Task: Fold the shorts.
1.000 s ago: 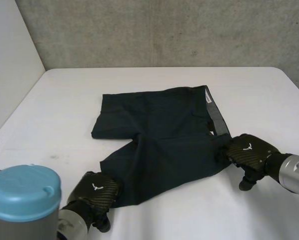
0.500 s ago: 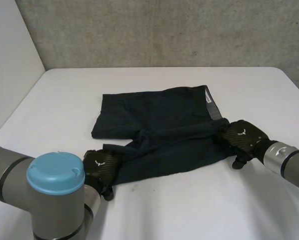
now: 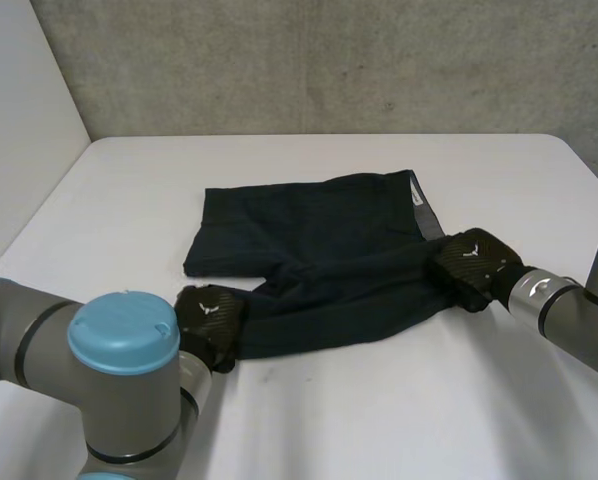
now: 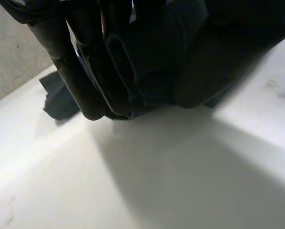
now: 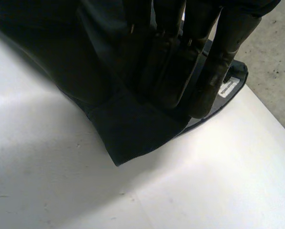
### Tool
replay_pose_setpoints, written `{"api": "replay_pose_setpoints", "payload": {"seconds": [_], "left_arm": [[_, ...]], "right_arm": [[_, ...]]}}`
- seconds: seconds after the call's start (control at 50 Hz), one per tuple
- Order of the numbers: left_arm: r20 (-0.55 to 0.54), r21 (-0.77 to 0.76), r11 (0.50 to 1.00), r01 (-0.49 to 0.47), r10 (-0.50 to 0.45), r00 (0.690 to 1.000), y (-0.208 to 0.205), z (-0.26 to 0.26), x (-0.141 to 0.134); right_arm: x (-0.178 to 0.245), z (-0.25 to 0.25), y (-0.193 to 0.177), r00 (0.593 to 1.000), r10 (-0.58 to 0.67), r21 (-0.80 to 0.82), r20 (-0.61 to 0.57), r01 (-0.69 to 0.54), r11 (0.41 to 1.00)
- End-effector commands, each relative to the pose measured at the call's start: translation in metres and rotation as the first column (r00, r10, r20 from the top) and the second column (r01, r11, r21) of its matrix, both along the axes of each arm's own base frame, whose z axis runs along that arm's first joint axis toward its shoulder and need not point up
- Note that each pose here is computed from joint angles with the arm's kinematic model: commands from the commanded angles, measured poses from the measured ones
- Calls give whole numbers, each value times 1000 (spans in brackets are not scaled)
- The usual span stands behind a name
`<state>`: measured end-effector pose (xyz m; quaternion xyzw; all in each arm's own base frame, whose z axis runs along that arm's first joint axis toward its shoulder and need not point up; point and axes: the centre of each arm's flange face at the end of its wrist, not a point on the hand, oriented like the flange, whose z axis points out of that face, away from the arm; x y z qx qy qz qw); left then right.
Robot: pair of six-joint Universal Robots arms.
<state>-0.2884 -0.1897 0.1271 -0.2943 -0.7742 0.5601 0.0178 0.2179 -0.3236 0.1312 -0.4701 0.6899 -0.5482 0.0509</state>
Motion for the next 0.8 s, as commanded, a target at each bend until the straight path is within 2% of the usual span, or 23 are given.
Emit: {"api": "replay_pose_setpoints", "payload": {"seconds": [0.02,0.18,0.3,0.44,0.6,0.7,0.8], "left_arm": [[-43,-110,994,-16,11,999,-4,50,9],[56,-268,963,29,-15,998,17,119,30],[87,-359,932,52,-22,996,49,168,52],[130,-381,921,81,-33,991,76,184,70],[209,-251,955,156,-104,972,79,145,66],[245,-169,974,149,-105,964,56,116,54],[239,-185,977,105,-59,969,22,101,45]], "right_arm": [[-2,20,10,1000,-7,-4,-2,7,1000],[-9,77,41,1000,-11,55,-18,12,998],[-14,142,84,1000,-5,35,-22,5,999],[-19,180,125,998,16,-30,-64,-18,999],[-17,161,135,995,46,34,-87,-43,999],[-15,128,116,995,50,152,-86,-36,988],[-10,104,94,997,17,199,-76,-2,980]]}}
